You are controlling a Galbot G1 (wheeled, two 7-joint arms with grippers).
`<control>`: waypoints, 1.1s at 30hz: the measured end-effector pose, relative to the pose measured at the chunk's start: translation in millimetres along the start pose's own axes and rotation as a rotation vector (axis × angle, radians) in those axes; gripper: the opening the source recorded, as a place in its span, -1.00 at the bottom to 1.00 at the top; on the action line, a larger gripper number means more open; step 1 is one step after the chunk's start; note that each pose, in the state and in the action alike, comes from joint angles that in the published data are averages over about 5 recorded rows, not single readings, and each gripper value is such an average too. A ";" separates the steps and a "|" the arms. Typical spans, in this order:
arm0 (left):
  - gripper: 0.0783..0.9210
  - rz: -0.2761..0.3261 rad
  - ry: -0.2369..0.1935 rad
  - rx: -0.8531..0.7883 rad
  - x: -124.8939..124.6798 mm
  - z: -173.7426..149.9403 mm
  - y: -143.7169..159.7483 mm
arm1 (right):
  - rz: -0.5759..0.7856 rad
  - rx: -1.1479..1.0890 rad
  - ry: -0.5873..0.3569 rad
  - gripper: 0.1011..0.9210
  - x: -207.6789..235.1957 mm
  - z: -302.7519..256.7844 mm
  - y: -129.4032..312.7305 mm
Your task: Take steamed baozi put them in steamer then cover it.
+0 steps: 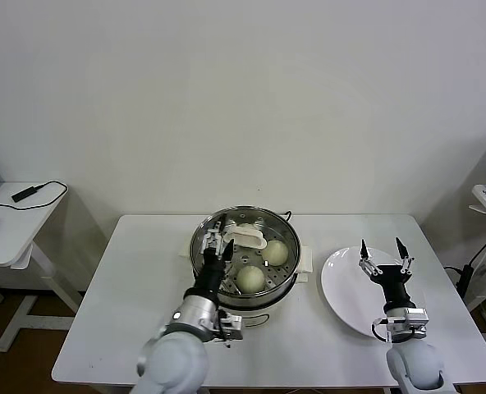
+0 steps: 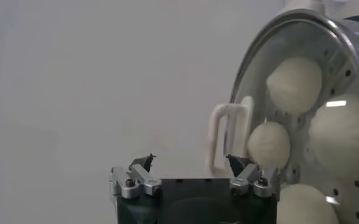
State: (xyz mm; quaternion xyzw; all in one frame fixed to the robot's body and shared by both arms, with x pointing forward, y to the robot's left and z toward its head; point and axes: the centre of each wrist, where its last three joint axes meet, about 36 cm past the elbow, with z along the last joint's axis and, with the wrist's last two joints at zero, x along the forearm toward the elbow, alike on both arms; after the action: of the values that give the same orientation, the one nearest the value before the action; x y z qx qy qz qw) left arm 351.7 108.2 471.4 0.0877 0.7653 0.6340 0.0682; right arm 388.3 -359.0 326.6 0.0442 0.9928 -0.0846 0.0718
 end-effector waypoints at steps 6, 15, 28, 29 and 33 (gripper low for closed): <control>0.77 -0.061 0.002 0.188 4.7 27.2 20.2 | 0.009 -0.028 0.015 0.76 3.2 -2.0 -8.5; 0.77 -0.113 -0.025 0.644 -7.8 100.9 12.6 | 0.019 -0.094 0.067 0.76 16.3 4.2 -11.3; 0.77 -0.179 -0.120 1.090 -3.1 166.7 -24.0 | 0.014 -0.157 0.116 0.76 32.2 15.2 -11.9; 0.77 -0.185 -0.124 1.104 -2.4 169.9 -25.7 | 0.012 -0.161 0.117 0.76 33.0 15.5 -11.9; 0.77 -0.205 -0.134 1.147 1.0 180.3 -32.3 | 0.006 -0.171 0.120 0.76 35.7 16.6 -11.9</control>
State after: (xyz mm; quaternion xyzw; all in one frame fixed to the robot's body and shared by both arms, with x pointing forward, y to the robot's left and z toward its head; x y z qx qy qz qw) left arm 388.1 275.4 406.0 0.0761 0.9847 0.1016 0.1190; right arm 354.2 -370.9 307.0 0.0461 0.9988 0.0036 0.0160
